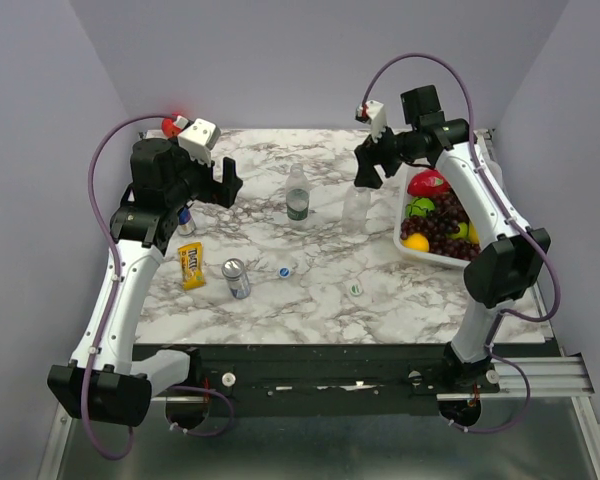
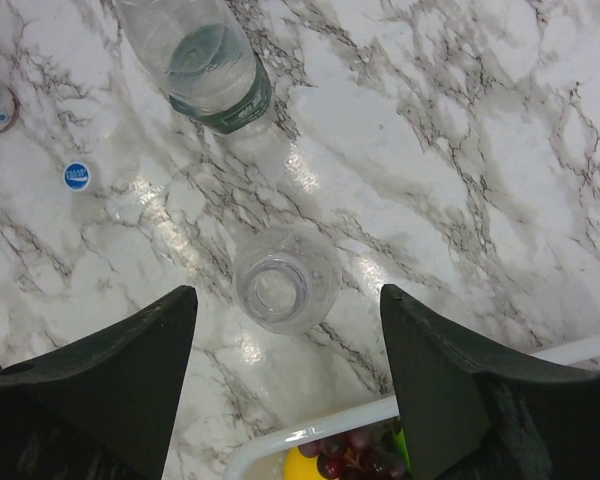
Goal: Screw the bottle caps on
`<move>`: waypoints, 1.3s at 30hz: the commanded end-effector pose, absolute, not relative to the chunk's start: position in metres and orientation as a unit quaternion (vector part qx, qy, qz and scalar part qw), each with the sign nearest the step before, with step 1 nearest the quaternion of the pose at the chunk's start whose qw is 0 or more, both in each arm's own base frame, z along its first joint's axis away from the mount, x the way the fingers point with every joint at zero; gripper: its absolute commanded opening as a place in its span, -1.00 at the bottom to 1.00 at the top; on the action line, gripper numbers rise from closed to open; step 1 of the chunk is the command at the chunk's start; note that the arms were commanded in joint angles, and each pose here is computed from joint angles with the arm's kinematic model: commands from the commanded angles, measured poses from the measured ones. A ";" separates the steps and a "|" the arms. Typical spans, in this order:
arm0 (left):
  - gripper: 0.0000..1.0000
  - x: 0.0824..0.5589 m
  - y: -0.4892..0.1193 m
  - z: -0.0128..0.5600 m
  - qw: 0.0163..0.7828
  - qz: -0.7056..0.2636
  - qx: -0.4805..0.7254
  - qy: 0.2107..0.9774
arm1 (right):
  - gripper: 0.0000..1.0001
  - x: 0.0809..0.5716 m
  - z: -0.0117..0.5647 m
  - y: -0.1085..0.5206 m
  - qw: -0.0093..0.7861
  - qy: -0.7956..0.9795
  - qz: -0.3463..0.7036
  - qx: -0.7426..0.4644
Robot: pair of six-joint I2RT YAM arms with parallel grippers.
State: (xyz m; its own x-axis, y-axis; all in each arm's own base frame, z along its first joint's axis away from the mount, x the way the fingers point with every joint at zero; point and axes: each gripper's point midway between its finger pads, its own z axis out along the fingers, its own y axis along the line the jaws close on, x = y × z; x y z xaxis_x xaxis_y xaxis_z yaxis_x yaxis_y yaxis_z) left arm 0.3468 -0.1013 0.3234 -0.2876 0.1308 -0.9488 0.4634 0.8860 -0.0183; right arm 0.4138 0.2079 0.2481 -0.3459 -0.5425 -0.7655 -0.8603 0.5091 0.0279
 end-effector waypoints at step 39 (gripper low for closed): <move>0.97 0.330 -0.131 0.299 0.522 -0.190 0.275 0.785 | -0.70 0.380 0.245 0.212 0.335 0.778 0.216 -0.486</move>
